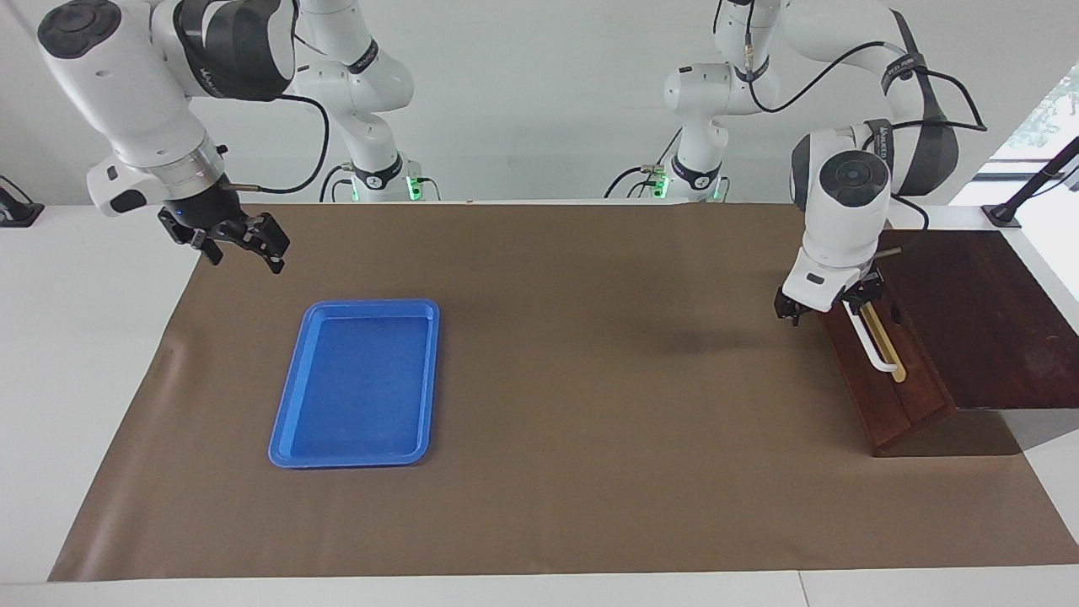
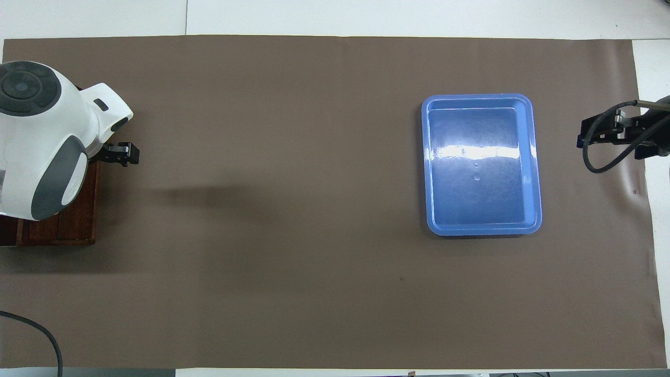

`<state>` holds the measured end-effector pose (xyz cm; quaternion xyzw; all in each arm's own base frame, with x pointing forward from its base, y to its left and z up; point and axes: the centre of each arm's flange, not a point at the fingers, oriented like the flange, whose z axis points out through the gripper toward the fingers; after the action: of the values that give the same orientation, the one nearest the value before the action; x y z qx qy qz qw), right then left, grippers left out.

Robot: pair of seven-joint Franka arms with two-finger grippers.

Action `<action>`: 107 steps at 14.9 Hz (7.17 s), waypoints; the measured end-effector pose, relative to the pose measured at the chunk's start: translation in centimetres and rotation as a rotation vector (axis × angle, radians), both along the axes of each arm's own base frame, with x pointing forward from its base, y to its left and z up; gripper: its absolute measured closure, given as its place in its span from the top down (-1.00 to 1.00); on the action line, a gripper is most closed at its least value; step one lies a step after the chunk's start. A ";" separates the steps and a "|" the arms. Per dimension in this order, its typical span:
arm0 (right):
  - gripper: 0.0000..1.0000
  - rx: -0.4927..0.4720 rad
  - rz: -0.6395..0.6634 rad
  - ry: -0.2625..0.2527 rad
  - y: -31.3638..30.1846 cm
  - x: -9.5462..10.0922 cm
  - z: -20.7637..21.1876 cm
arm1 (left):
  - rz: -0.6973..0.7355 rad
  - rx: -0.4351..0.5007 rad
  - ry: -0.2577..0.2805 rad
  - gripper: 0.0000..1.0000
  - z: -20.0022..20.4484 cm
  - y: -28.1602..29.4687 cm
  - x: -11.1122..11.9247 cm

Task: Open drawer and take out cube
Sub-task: 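Pull the drawer open with the left gripper while the right gripper advances, then grasp the yellow cube inside the drawer with the left gripper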

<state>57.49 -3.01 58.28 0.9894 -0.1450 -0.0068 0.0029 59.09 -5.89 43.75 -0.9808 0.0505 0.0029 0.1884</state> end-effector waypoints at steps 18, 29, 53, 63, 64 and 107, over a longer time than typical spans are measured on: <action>0.96 0.255 -1.075 0.267 5.7 2.5 -5.9 | -0.063 0.088 -0.058 1.00 -4.4 3.9 2.2; 0.96 0.501 -1.226 0.443 10.9 5.2 -9.1 | 0.031 0.063 -0.132 1.00 -6.1 2.6 2.9; 0.99 0.646 -1.079 0.565 20.5 7.2 -17.1 | 0.138 -0.091 -0.120 1.00 -3.3 -10.2 1.5; 0.98 0.700 -1.141 0.578 20.5 7.2 -18.5 | 0.524 -0.262 -0.125 1.00 7.8 -3.9 3.8; 0.98 0.700 -1.141 0.578 20.5 7.2 -18.5 | 0.633 -0.289 -0.149 1.00 8.7 -0.9 4.0; 0.94 0.708 -1.156 0.516 23.2 7.1 -18.8 | 1.713 -0.308 -0.394 0.10 4.6 8.1 0.8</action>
<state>64.56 20.16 39.48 0.6630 -0.6289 -0.2870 -0.2875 59.85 2.20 48.33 -0.6793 -0.7331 -0.0327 -0.0072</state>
